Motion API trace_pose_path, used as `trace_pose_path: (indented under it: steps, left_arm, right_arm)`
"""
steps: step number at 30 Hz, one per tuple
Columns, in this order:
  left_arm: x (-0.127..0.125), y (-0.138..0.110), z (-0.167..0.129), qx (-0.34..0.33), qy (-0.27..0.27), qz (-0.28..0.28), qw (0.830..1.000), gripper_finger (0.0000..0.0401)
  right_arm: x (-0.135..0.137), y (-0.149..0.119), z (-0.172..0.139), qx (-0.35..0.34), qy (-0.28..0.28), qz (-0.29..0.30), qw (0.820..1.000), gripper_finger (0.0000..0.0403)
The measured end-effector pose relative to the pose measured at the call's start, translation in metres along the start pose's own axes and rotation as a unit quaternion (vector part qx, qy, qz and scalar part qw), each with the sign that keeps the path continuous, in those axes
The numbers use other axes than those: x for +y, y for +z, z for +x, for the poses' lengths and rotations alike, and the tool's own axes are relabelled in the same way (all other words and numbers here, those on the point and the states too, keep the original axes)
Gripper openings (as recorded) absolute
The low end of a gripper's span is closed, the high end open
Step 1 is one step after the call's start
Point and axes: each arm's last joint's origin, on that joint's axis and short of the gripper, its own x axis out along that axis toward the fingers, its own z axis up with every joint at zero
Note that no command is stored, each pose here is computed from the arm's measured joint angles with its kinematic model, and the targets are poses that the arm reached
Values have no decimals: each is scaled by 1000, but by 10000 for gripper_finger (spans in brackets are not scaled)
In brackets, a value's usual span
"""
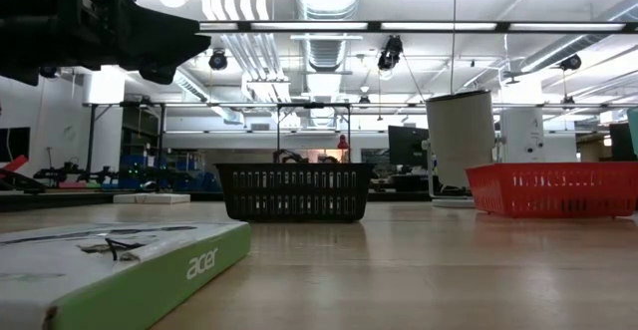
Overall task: Pick and place items into bin
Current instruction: Put the black charger cable into the blue bin
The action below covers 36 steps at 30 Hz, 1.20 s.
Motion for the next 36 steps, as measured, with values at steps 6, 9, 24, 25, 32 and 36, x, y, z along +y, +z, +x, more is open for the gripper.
trace_pose_path:
  steps: [6,9,24,25,32,36]
  left_arm:
    - [0,0,0,1,0,0,1000,183]
    - [0,-1,0,2,0,0,1000,183]
    - [0,-2,-1,4,0,0,1000,183]
    - [0,-2,-1,5,0,0,1000,183]
    - [0,-2,-1,4,0,0,1000,183]
    - [0,-2,-1,4,0,0,1000,183]
  right_arm:
    - [-6,1,12,-6,-21,2,1000,22]
    - [-9,2,16,-10,-31,16,999,22]
    - [-8,0,28,0,-58,14,998,22]
    - [-7,-2,30,7,-66,13,998,22]
    - [-6,-8,44,15,-95,5,995,22]
    - [-4,-9,51,10,-106,7,994,22]
